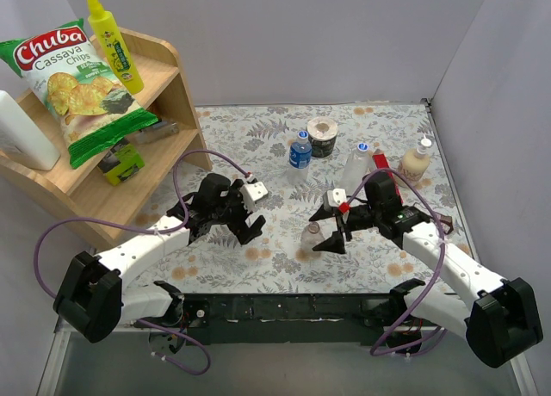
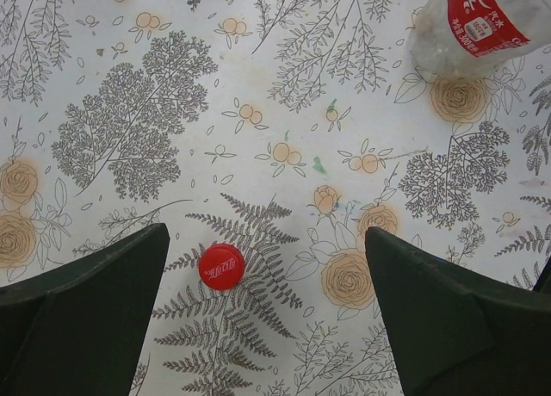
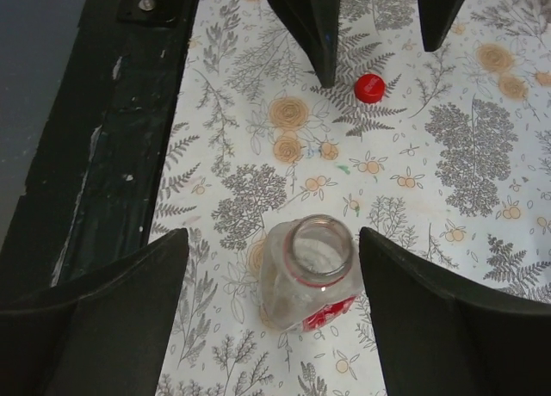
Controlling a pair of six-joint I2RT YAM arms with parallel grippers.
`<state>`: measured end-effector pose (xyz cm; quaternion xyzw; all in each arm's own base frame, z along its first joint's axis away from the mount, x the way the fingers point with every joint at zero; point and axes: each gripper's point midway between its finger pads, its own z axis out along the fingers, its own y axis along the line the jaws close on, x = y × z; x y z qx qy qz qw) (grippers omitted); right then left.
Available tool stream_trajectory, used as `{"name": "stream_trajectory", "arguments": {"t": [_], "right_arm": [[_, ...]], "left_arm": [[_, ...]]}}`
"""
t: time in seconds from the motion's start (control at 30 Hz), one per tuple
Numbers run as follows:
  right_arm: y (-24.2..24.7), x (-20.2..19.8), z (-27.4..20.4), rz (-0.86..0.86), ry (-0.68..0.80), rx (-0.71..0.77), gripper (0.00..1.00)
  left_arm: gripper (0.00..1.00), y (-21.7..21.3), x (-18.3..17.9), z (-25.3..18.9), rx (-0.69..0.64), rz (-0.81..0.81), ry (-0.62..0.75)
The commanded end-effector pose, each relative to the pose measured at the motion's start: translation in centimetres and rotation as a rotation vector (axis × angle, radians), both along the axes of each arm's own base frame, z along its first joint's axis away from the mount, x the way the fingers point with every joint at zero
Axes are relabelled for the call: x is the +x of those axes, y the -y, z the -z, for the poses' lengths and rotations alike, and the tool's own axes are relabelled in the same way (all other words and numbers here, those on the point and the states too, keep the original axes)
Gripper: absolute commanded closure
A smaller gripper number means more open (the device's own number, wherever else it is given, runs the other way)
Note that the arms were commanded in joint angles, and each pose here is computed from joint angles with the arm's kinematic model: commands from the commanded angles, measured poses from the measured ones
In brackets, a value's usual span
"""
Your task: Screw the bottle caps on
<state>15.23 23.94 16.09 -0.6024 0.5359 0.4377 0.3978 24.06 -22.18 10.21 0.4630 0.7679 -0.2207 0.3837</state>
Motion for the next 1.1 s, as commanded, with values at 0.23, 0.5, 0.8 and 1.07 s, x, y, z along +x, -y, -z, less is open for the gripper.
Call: {"name": "stream_trajectory", "arguments": {"t": [0.23,0.5,0.8,1.07], "right_arm": [[-1.4,5.1,-0.1,0.234,-0.008,0.02,0.66],[-2.6,7.2,-5.8,0.384,-0.168,0.174,0.76],[-2.3,11.1,-7.5,0.619,-0.339,0.211,0.9],[-2.5,11.8,-8.0,0.67,-0.439,0.239,0.94]], "left_arm": [[0.02,4.6,-3.8,-2.8,-0.188,0.292,-0.002],[0.02,9.8,-3.4,-4.5,-0.27,0.251,0.036],[0.02,13.2,-0.1,-5.8,-0.319,0.082,0.121],[0.02,14.2,1.1,-5.6,-0.316,0.043,0.132]]}}
